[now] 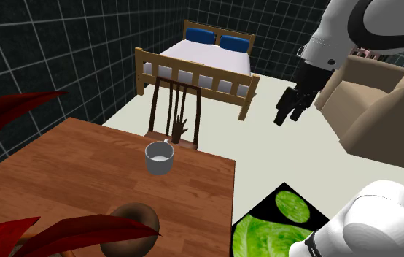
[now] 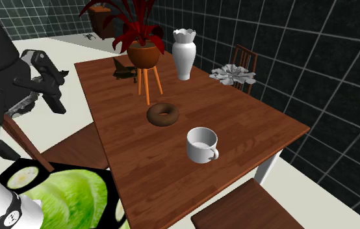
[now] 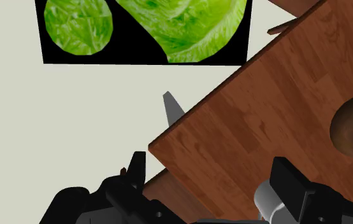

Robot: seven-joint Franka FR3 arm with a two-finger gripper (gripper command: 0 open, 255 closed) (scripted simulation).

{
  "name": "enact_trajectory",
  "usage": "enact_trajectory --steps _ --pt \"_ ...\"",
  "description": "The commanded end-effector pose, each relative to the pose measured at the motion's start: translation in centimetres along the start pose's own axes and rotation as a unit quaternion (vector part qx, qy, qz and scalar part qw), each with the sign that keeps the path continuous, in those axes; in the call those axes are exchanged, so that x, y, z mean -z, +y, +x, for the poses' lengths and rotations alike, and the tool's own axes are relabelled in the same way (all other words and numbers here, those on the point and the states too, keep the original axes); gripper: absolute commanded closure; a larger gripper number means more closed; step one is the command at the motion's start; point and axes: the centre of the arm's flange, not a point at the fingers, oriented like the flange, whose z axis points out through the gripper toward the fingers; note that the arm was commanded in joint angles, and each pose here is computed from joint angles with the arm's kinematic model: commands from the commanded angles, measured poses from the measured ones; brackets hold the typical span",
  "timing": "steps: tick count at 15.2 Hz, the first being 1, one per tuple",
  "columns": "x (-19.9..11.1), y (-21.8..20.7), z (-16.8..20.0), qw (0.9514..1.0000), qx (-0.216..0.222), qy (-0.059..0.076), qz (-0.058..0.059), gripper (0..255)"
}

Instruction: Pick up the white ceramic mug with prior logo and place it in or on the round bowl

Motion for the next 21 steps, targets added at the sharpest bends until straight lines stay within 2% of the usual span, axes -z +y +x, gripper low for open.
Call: enact_trajectory --steps 1,21 --pt "0.0 0.0 0.0 1.0000 0.000 0.000 0.000 0" --pt "-13.3 -18.9 15.4 0.9982 -0.034 -0.021 -0.045 0"
